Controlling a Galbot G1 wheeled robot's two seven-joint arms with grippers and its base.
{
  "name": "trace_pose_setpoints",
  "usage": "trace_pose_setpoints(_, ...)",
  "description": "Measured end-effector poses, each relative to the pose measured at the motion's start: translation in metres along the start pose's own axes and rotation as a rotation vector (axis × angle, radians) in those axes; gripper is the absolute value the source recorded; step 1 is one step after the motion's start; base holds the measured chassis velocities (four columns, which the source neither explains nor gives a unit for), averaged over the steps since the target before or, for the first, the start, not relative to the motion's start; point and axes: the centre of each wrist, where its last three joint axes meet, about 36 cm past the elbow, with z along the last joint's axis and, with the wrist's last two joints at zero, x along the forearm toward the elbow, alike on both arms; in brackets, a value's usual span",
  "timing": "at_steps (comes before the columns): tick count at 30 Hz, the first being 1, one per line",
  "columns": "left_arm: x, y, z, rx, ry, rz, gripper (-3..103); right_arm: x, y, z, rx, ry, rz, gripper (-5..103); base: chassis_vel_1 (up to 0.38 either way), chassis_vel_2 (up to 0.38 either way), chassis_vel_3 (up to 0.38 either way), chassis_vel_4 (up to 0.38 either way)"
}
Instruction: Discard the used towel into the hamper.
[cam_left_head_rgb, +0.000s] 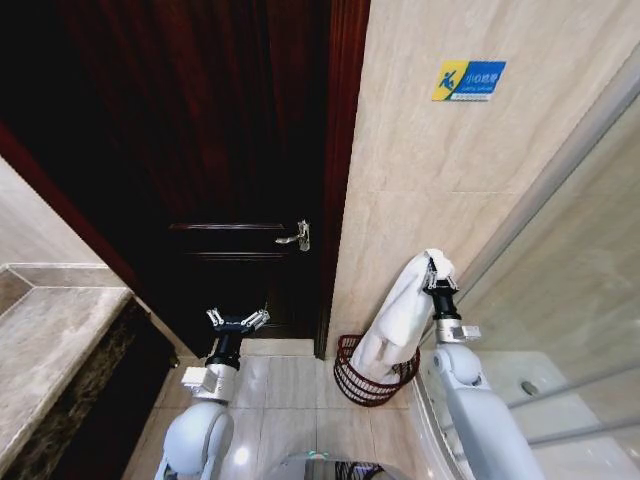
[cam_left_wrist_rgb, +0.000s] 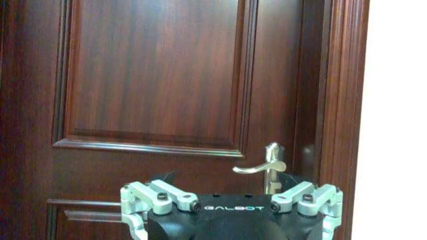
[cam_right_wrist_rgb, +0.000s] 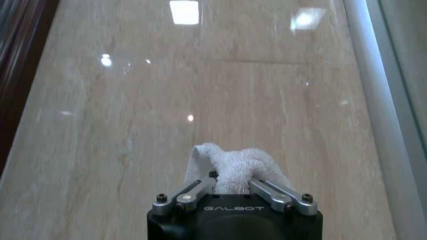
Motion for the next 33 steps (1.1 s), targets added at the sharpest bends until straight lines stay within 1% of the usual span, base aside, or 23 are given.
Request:
trace_pose_setpoints(10, 0.000, 0.000, 0.000, 0.000, 0.000, 0.000, 100, 0.014, -0.006, 0.028, 0.005, 0.052, 0.015, 5, 0.000, 0.000, 0.000, 0.000)
trace_pose_setpoints(14, 0.000, 0.000, 0.000, 0.000, 0.000, 0.000, 100, 0.027, -0.016, 0.052, 0.031, 0.092, 0.005, 5, 0.000, 0.000, 0.000, 0.000)
trace_pose_setpoints(21, 0.000, 0.000, 0.000, 0.000, 0.000, 0.000, 100, 0.042, -0.022, 0.075, 0.045, 0.140, 0.002, 5, 0.000, 0.000, 0.000, 0.000)
trace_pose_setpoints(33, 0.000, 0.000, 0.000, 0.000, 0.000, 0.000, 100, 0.059, -0.019, 0.091, 0.036, 0.177, -0.010, 5, 0.000, 0.000, 0.000, 0.000)
